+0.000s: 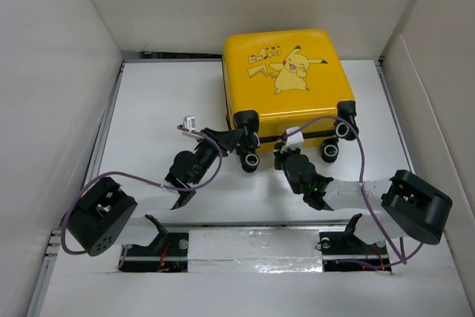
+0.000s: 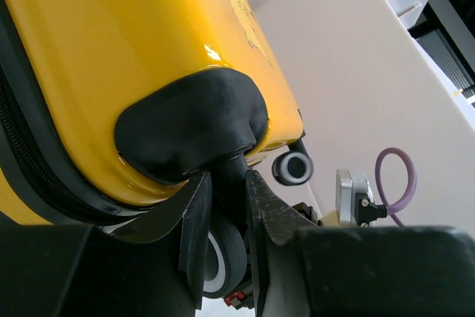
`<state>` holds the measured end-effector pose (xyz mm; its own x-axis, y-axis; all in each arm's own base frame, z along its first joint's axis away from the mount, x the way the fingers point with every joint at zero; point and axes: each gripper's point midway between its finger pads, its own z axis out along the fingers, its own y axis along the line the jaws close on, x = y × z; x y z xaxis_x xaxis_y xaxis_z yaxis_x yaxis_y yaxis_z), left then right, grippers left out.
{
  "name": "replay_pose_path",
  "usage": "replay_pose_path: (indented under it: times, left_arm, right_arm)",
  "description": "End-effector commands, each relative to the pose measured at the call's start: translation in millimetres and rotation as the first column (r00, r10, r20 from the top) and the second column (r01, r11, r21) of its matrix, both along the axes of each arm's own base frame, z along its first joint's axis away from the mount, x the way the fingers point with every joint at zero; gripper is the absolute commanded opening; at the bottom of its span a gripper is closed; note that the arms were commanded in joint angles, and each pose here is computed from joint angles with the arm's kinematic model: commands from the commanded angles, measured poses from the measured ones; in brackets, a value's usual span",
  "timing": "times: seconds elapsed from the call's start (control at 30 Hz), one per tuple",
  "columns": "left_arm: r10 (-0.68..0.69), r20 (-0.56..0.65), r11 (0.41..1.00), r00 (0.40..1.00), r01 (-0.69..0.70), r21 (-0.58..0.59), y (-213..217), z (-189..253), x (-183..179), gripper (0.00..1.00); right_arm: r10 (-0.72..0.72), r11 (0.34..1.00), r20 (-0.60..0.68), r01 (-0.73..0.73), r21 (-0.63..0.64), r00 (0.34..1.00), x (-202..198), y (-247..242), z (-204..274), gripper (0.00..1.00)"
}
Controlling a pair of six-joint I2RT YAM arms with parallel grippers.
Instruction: Pack the luggage
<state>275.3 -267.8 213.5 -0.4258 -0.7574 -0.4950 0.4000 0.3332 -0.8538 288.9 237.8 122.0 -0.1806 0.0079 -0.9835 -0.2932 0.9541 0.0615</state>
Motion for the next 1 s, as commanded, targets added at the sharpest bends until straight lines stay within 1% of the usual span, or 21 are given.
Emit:
replay_pose_path:
  times: [0.0, 0.03, 0.07, 0.1, 0.17, 0.23, 0.37, 0.43, 0.5, 0.57, 0.6, 0.63, 0.67, 0.7, 0.73, 0.77, 0.8, 0.83, 0.87, 0.9, 0.97]
  left_arm:
    - [-0.355, 0.119, 0.931, 0.927, 0.362, -0.047, -64, 47, -64, 0.00]
    - [-0.370, 0.127, 0.923, 0.920, 0.380, -0.059, -68, 52, -71, 0.00]
    - [-0.379, 0.138, 0.918, 0.915, 0.390, -0.066, -70, 56, -75, 0.00]
    - [-0.401, 0.141, 0.908, 0.905, 0.413, -0.068, -75, 58, -84, 0.00]
    - [-0.396, 0.159, 0.910, 0.904, 0.410, -0.064, -76, 64, -85, 0.00]
    - [-0.379, 0.158, 0.918, 0.912, 0.392, -0.059, -72, 66, -81, 0.00]
    - [-0.347, 0.145, 0.930, 0.927, 0.359, -0.071, -52, 66, -67, 0.00]
    - [-0.371, 0.143, 0.921, 0.918, 0.383, -0.069, -53, 68, -72, 0.00]
    - [-0.378, 0.148, 0.919, 0.914, 0.389, -0.060, -54, 69, -73, 0.00]
    - [-0.353, 0.156, 0.930, 0.922, 0.365, -0.052, -49, 73, -69, 0.00]
    - [-0.330, 0.130, 0.941, 0.935, 0.338, -0.038, -45, 66, -62, 0.00]
    - [-0.324, 0.138, 0.943, 0.936, 0.331, -0.034, -41, 67, -65, 0.00]
    - [-0.306, 0.138, 0.949, 0.942, 0.313, -0.032, -36, 67, -61, 0.00]
    - [-0.286, 0.115, 0.957, 0.951, 0.290, -0.018, -32, 60, -56, 0.00]
    - [-0.283, 0.115, 0.958, 0.952, 0.286, -0.010, -30, 59, -57, 0.00]
    - [-0.282, 0.110, 0.959, 0.953, 0.284, -0.004, -29, 56, -57, 0.00]
    - [-0.275, 0.095, 0.961, 0.957, 0.276, 0.010, -27, 51, -54, 0.00]
    - [-0.271, 0.080, 0.962, 0.959, 0.269, 0.041, -27, 43, -53, 0.00]
    - [-0.268, 0.094, 0.963, 0.959, 0.265, 0.050, -27, 45, -52, 0.00]
    - [-0.259, 0.055, 0.963, 0.964, 0.254, 0.089, -27, 33, -49, 0.11]
    - [-0.224, 0.024, 0.960, 0.974, 0.217, 0.175, -24, 18, -42, 0.37]
  right_arm:
    - [0.418, 0.885, 0.148, -0.438, 0.156, 0.896, -32, 105, 68, 0.00]
    - [0.473, 0.859, 0.133, -0.489, 0.150, 0.871, -38, 115, 60, 0.00]
    - [0.564, 0.792, 0.165, -0.586, 0.171, 0.809, -56, 131, 67, 0.00]
    - [0.605, 0.756, 0.169, -0.628, 0.182, 0.778, -68, 139, 65, 0.00]
    - [0.665, 0.698, 0.148, -0.680, 0.226, 0.732, -94, 153, 58, 0.00]
    - [0.673, 0.711, 0.092, -0.676, 0.196, 0.734, -104, 151, 43, 0.00]
    - [0.618, 0.759, 0.063, -0.616, 0.210, 0.783, -108, 123, 34, 0.00]
    - [0.598, 0.772, 0.071, -0.597, 0.218, 0.798, -108, 113, 41, 0.00]
    - [0.579, 0.795, 0.056, -0.578, 0.186, 0.814, -105, 105, 42, 0.00]
    - [0.499, 0.852, 0.029, -0.496, 0.170, 0.866, -94, 90, 45, 0.00]
    - [0.473, 0.876, -0.033, -0.466, 0.126, 0.881, -94, 78, 31, 0.00]
    - [0.430, 0.894, -0.024, -0.421, 0.154, 0.903, -89, 64, 44, 0.00]
    - [0.393, 0.912, -0.044, -0.383, 0.144, 0.918, -86, 52, 41, 0.00]
    - [0.365, 0.928, -0.094, -0.355, 0.110, 0.926, -88, 36, 20, 0.00]
    - [0.346, 0.931, -0.083, -0.332, 0.152, 0.934, -88, 25, 25, 0.00]
    - [0.314, 0.942, -0.089, -0.298, 0.154, 0.945, -83, 13, 21, 0.02]
    - [0.291, 0.951, -0.106, -0.275, 0.144, 0.951, -82, 2, 12, 0.07]
    - [0.250, 0.962, -0.116, -0.233, 0.140, 0.961, -77, -16, 5, 0.19]
    - [0.233, 0.965, -0.102, -0.216, 0.150, 0.967, -73, -22, 10, 0.26]
    - [0.217, 0.971, -0.116, -0.201, 0.133, 0.969, -70, -29, 6, 0.31]
    - [0.209, 0.973, -0.095, -0.198, 0.119, 0.973, -63, -36, 15, 0.43]
